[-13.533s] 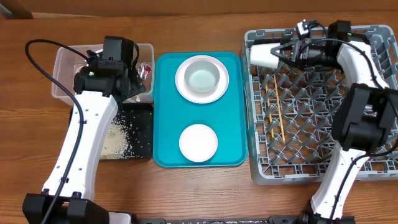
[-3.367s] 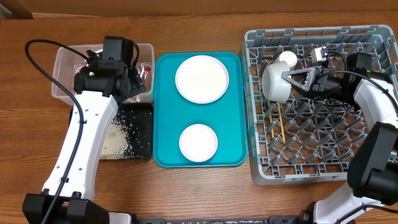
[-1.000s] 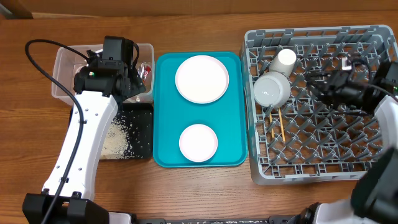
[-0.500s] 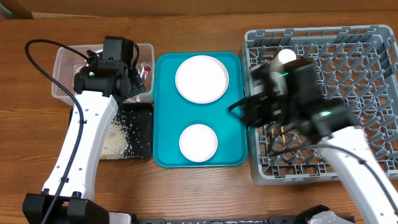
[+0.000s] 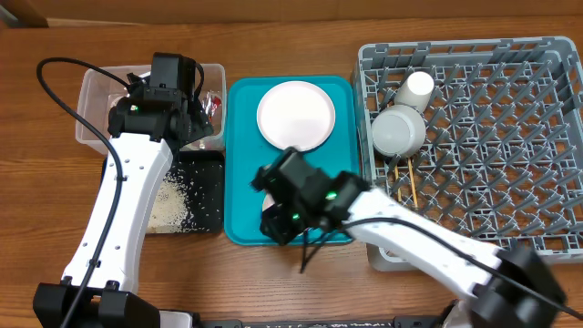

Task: Sort waste into correct bins and load items into the dishwasher
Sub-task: 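Release the bowl and move the right gripper to the small white dish, then grasp the small white dish rim with the right gripper and lift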

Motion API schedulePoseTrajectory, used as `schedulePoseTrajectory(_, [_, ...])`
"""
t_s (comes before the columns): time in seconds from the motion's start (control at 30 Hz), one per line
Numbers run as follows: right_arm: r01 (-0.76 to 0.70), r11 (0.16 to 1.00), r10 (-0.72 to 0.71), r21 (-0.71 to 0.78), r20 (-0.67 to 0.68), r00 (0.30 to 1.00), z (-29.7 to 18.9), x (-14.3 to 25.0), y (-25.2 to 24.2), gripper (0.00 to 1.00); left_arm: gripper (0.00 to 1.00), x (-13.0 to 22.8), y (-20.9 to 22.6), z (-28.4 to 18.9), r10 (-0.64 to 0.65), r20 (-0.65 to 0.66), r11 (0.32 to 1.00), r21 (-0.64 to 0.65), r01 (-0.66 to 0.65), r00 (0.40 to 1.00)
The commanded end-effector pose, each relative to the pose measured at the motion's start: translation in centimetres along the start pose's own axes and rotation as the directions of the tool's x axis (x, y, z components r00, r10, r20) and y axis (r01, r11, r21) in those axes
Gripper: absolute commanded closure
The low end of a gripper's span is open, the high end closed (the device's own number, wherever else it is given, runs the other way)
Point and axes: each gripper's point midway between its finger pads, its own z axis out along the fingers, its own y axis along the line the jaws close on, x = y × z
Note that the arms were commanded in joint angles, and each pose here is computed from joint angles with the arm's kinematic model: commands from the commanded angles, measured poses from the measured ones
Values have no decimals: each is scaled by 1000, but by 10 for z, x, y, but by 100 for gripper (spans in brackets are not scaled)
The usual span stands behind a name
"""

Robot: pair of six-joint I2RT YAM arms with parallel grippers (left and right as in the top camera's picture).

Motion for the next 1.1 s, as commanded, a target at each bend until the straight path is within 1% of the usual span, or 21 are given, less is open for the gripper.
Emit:
schedulePoseTrajectory(0.0, [-74,997,74,29,-30,997,25,5,-5,77,0,-4,-1,-4,8,14,1000,7,-8,1000])
schedulePoseTrajectory(0.1, [-91,992,94,84,-34,995,41,5,-18,77,0,-4,-1,-4,8,14,1000,7,-8,1000])
schedulePoseTrajectory(0.2, [-93,982,98,166,-22,995,45,5,-35,77,0,-4,-1,-4,9,14,1000,7,-9,1000])
schedulePoseTrajectory(0.5, [-93,980,98,176,-23,995,45,6,-37,77,0,-4,-2,-5,11,15,1000,8,-11,1000])
schedulePoseTrajectory(0.63, [-94,964,94,248,11,996,42,0,-51,76,0,-4,-2,-5,11,15,1000,8,-11,1000])
schedulePoseTrajectory(0.73, [-99,964,98,245,16,995,41,-1,-52,75,0,-4,-2,-5,11,15,1000,8,-11,1000])
schedulePoseTrajectory(0.83, [-98,970,95,222,22,995,41,-4,-48,68,0,-4,-2,-5,11,15,1000,8,-11,1000])
schedulePoseTrajectory(0.9, [-96,972,92,215,31,995,39,-9,-45,66,0,-4,-2,-5,11,15,1000,8,-11,1000])
schedulePoseTrajectory(0.93, [-97,972,91,214,37,995,37,-12,-44,63,0,-4,-2,-5,11,15,1000,8,-11,1000])
schedulePoseTrajectory(1.07, [-118,968,105,220,68,992,23,-30,-45,60,0,-4,-2,-5,11,15,1000,8,-11,1000])
